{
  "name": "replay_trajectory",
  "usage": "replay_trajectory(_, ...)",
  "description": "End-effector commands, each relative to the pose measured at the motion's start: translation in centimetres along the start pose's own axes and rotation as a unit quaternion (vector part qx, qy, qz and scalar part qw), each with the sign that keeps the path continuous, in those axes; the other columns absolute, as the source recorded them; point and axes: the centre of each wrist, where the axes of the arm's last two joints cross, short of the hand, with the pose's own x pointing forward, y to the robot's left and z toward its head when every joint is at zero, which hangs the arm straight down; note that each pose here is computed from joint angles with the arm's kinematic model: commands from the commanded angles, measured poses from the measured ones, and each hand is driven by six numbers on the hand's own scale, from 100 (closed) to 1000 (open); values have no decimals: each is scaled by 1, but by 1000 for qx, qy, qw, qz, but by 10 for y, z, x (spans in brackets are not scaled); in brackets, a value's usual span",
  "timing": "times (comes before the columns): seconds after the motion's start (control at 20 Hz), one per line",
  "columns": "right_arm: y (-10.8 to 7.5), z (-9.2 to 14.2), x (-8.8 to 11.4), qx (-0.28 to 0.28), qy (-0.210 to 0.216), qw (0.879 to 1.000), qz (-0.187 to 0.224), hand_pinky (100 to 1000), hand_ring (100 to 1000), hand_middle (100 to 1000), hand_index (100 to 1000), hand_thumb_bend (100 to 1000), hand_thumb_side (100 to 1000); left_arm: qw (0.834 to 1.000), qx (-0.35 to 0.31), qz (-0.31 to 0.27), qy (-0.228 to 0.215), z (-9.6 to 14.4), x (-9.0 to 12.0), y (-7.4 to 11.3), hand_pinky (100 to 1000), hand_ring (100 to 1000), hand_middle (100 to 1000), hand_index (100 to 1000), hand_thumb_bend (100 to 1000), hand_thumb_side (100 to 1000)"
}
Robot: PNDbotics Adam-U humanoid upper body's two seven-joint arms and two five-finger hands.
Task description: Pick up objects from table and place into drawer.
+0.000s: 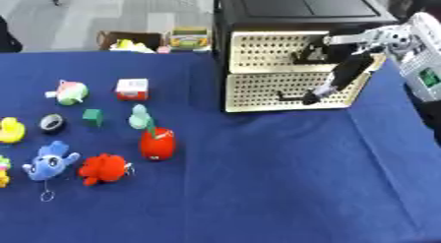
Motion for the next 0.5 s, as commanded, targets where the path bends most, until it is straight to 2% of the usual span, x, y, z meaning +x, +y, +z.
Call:
replay_trajectory(0.05, -8, 2, -1, -8, 14, 1000, 2, 100, 160, 100, 882, 685, 497, 1000, -4, -5, -12, -5, 5, 2, 630, 842, 690, 815, 100, 752)
replay_trajectory(0.5, -8, 1, -1, -6, 22, 1000, -2, 100, 160, 100, 863, 682, 520, 1000, -4, -5, -12, -5, 6, 2, 630, 843, 690, 814, 100, 751)
